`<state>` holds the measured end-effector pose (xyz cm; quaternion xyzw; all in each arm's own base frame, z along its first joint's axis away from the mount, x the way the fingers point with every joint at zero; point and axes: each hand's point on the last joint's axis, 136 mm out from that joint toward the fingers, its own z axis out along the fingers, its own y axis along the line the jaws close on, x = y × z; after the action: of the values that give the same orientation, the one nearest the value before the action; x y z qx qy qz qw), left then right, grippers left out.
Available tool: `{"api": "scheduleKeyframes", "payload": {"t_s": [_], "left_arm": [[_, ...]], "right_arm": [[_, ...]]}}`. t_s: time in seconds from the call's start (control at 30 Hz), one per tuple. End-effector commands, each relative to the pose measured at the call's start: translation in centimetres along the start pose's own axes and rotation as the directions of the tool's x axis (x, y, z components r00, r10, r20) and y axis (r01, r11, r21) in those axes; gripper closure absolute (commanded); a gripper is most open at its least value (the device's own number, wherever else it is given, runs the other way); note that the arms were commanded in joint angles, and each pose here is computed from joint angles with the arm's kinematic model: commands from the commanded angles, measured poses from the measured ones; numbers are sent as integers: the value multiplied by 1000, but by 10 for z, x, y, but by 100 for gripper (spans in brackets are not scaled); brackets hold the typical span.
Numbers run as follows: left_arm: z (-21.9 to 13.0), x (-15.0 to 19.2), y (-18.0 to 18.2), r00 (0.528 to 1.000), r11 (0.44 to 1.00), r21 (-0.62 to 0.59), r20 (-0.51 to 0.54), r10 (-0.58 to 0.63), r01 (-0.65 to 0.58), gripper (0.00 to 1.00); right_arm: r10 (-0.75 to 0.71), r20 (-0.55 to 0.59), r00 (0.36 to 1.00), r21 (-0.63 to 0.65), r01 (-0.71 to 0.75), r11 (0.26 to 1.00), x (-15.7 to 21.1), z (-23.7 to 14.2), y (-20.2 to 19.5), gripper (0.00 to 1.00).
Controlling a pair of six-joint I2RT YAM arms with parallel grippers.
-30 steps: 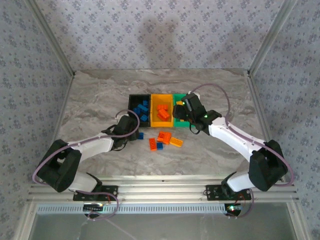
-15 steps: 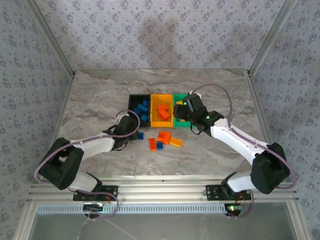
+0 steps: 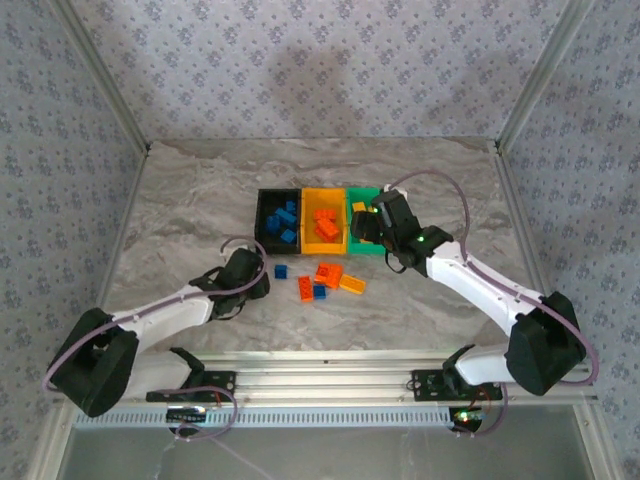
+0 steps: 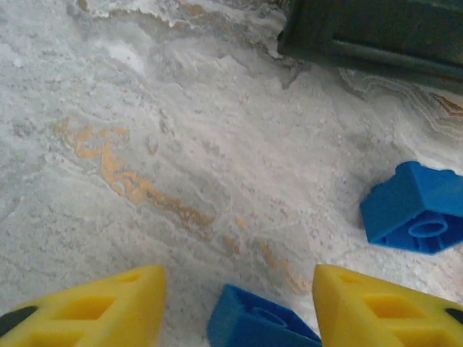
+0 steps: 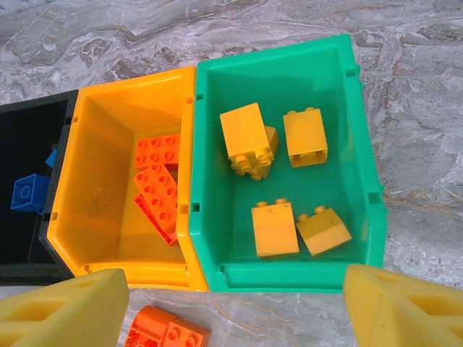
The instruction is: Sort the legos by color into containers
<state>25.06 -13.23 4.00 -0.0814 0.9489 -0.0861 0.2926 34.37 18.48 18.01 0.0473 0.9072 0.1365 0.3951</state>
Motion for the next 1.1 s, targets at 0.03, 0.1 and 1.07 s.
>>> {"api": "scheduleKeyframes", "payload": {"t_s": [0.03,0.1,1.07], "left_arm": [[-12,3,-2,1000,1000,0,-12,25,-25,24],[-10,4,3,1000,999,-25,-12,28,-28,21],[-30,-25,-30,1000,998,64,13,29,-29,67]], "right_arm": [[26,10,1000,-3,-26,1000,-3,-2,-1,20],[27,14,1000,-2,-27,1000,-3,-4,-2,20],[54,40,998,6,-54,999,-2,-13,-18,20]]}}
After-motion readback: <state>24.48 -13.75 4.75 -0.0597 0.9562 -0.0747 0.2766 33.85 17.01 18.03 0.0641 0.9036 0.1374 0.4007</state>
